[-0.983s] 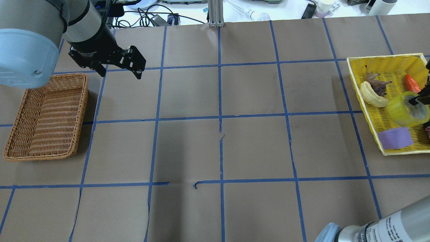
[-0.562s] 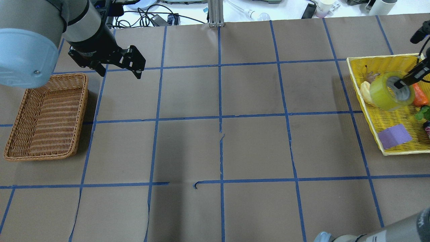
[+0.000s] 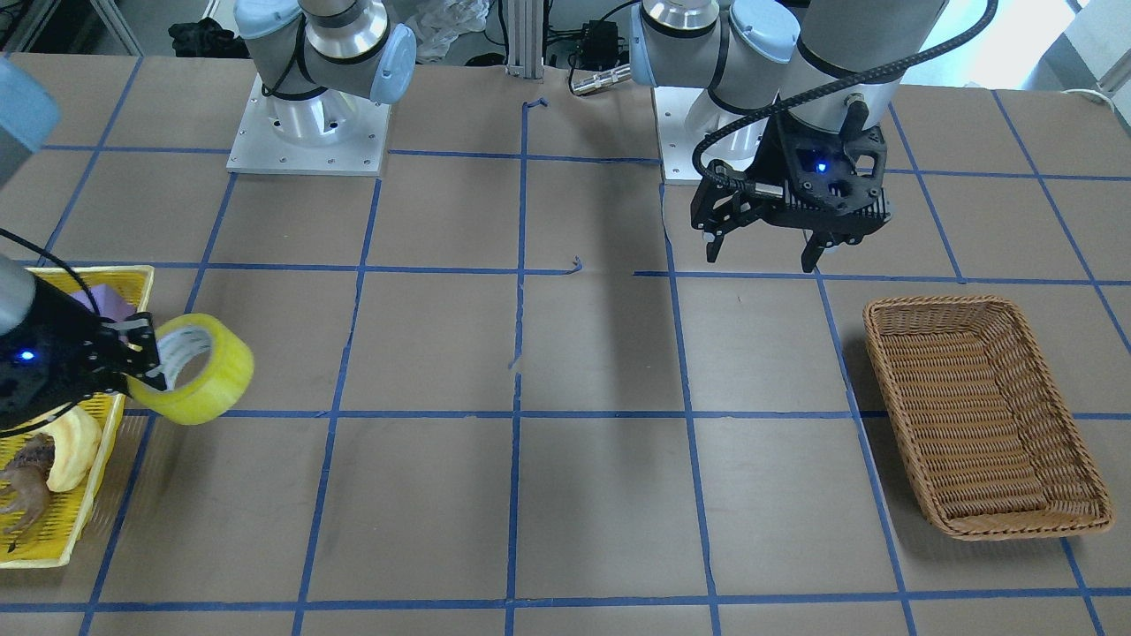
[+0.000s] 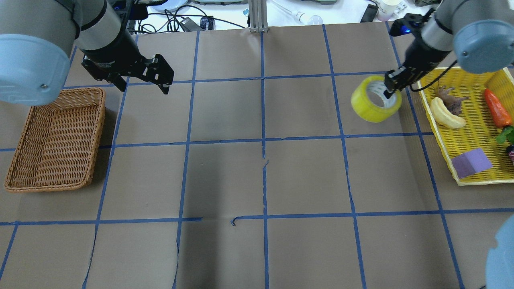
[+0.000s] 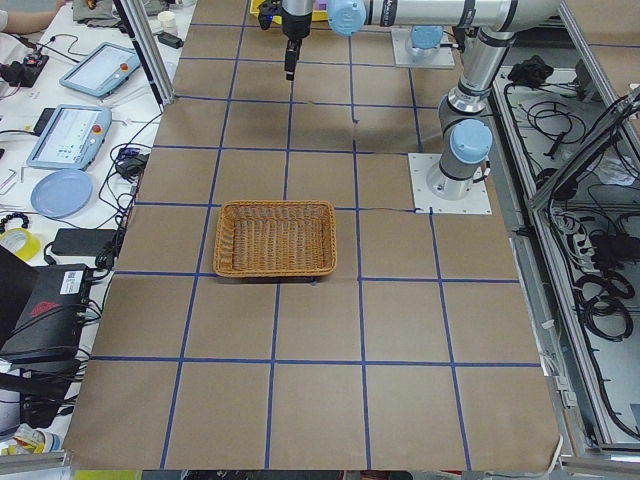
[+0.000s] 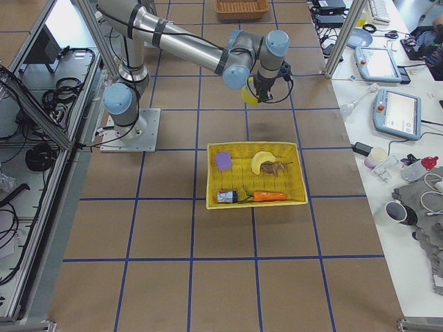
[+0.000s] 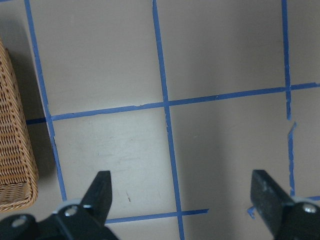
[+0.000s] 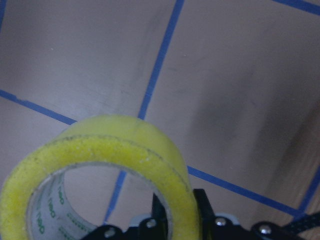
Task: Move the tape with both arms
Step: 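Carry the tape roll with the right gripper to the table center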
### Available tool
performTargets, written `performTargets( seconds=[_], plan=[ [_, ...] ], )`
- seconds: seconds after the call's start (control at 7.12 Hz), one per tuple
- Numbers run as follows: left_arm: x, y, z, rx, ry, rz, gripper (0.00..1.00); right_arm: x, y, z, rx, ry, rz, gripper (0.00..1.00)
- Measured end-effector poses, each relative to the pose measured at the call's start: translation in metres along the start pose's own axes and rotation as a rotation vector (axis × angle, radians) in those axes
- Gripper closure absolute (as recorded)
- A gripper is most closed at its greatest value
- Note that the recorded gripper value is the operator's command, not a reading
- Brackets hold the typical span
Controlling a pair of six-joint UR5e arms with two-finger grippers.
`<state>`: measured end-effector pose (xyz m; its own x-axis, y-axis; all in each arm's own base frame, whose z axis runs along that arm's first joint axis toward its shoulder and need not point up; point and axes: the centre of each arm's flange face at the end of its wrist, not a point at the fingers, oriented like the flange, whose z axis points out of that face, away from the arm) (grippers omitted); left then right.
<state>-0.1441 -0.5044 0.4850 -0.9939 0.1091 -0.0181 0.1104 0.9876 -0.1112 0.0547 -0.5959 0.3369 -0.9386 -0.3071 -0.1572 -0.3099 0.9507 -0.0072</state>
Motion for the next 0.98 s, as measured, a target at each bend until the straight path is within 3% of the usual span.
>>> performTargets(
  seconds=[0.42,0.84,0.98],
  plan=[
    [0.0,0.0,0.0,0.0,0.0,0.0,0.0,-0.142,0.001,0.066,0.011,0.028,0.232,0.8],
    [0.0,0.0,0.0,0.0,0.0,0.0,0.0,-0.25,0.047,0.135,-0.014,0.081,0.331,0.83],
    [0.0,0.0,0.0,0.0,0.0,0.0,0.0,-0.268,0.061,0.15,-0.026,0.087,0.354,0.52]
  ],
)
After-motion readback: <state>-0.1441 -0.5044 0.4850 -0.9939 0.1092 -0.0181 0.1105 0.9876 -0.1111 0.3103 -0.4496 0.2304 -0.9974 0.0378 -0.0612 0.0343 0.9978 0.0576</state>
